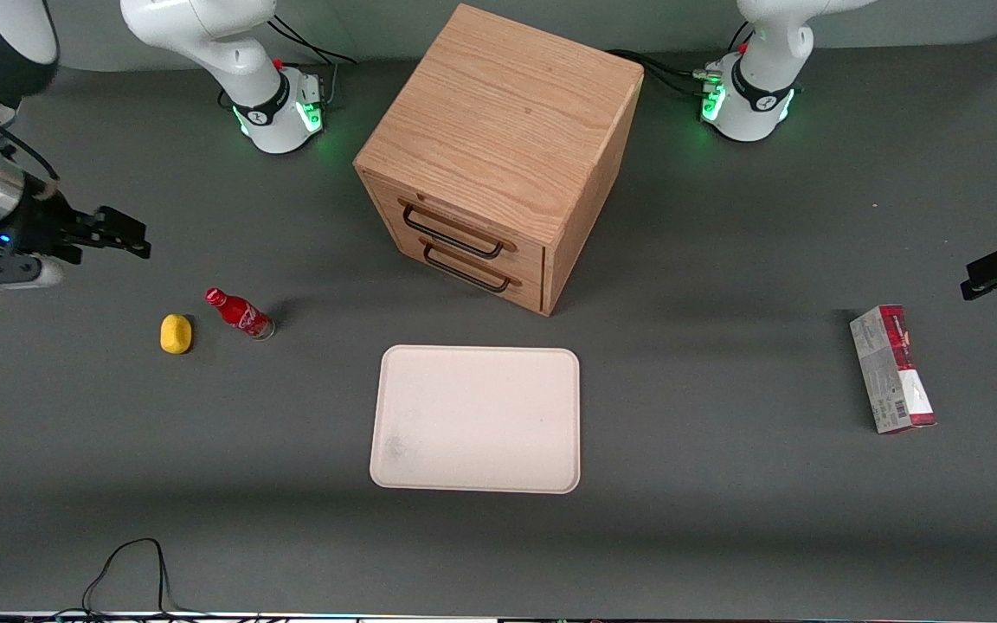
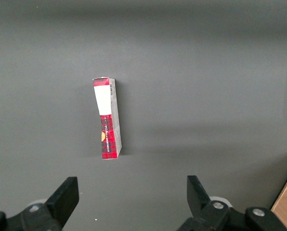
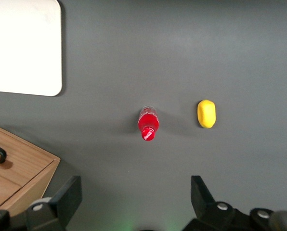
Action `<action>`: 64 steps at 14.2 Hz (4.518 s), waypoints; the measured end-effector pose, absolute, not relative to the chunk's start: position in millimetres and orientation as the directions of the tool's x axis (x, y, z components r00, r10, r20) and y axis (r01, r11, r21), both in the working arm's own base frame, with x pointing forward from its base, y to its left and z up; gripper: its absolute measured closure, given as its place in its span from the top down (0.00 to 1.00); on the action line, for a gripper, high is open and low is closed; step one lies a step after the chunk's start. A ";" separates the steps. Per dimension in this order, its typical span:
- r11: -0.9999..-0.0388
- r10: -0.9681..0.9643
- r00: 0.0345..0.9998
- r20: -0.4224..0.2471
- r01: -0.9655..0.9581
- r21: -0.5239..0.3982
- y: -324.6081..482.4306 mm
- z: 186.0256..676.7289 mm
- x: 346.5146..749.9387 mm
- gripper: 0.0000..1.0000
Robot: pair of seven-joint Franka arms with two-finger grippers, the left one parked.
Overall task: Place coke bottle on tray
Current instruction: 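Move the right gripper down over the red Coca-Cola bottle, then close the right gripper around the red bottle's body, then lift the bottle and carry it toward the white tray, then lower the bottle upright onto the tray and open the right gripper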
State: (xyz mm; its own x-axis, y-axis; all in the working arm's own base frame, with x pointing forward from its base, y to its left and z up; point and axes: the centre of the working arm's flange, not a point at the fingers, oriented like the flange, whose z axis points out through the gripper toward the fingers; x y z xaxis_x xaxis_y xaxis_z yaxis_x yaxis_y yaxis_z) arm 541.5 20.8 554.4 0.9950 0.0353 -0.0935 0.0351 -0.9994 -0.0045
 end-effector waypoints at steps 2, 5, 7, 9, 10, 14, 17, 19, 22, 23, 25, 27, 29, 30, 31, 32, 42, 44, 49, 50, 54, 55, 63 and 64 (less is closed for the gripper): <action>-0.999 0.036 0.998 -0.059 0.035 -0.009 21.6 501.3 541.5 1.00; -0.999 0.035 0.999 0.008 0.035 -0.013 21.9 408.9 520.7 1.00; -0.999 0.035 0.999 0.041 0.036 -0.014 21.9 368.2 503.7 1.00; -0.999 0.035 0.997 0.068 0.036 -0.014 21.6 341.6 489.2 1.00; -0.999 0.035 0.997 0.073 0.036 -0.014 21.5 333.3 484.0 1.00; -0.999 0.033 0.995 0.091 0.034 -0.012 20.5 319.5 478.6 1.00; -0.999 0.032 0.996 0.086 0.033 -0.009 19.0 313.4 479.0 0.97; -1.000 0.029 0.996 0.081 0.029 -0.008 17.2 308.7 477.0 0.89; -0.999 0.033 0.997 0.076 0.033 -0.007 14.9 306.3 475.2 0.54; -0.999 0.040 0.996 0.076 0.041 -0.007 13.3 306.4 475.4 0.42; -0.999 0.044 0.996 0.078 0.045 -0.006 8.5 307.1 475.9 0.36; -0.999 0.045 0.996 0.082 0.046 -0.005 7.6 308.4 477.1 0.36; -0.999 0.045 0.996 0.082 0.046 -0.005 7.8 317.9 484.3 0.36; -0.999 0.046 0.997 0.063 0.047 -0.006 8.3 328.9 491.2 0.36; -0.999 0.047 0.998 0.039 0.048 -0.007 8.8 346.4 500.7 0.36; -0.999 0.048 0.999 0.020 0.048 -0.009 9.1 371.3 512.0 0.36; -1.000 0.029 1.000 0.006 0.029 0.004 46.0 628.9 566.6 0.36; -0.999 0.041 0.999 0.019 0.041 0.006 86.3 639.5 583.2 0.36; -0.998 0.016 0.998 0.056 0.020 -0.058 198.3 615.3 626.6 0.36; -0.997 -0.001 0.998 0.069 0.004 -0.079 218.0 597.5 638.8 0.36; -0.997 -0.017 0.996 0.086 -0.010 -0.081 276.2 484.0 683.3 0.36; -0.996 -0.010 0.996 0.088 -0.003 -0.084 285.9 452.3 692.2 0.36; -0.998 0.045 0.996 0.082 0.048 -0.037 309.9 309.2 711.6 0.36; -0.998 0.046 0.995 0.086 0.049 -0.036 309.9 310.0 711.9 0.36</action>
State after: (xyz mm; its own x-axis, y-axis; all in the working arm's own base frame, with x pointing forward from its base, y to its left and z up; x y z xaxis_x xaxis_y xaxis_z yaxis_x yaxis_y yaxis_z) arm 711.9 309.9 310.0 0.9952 0.0460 0.0861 0.0493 -0.9981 -0.0361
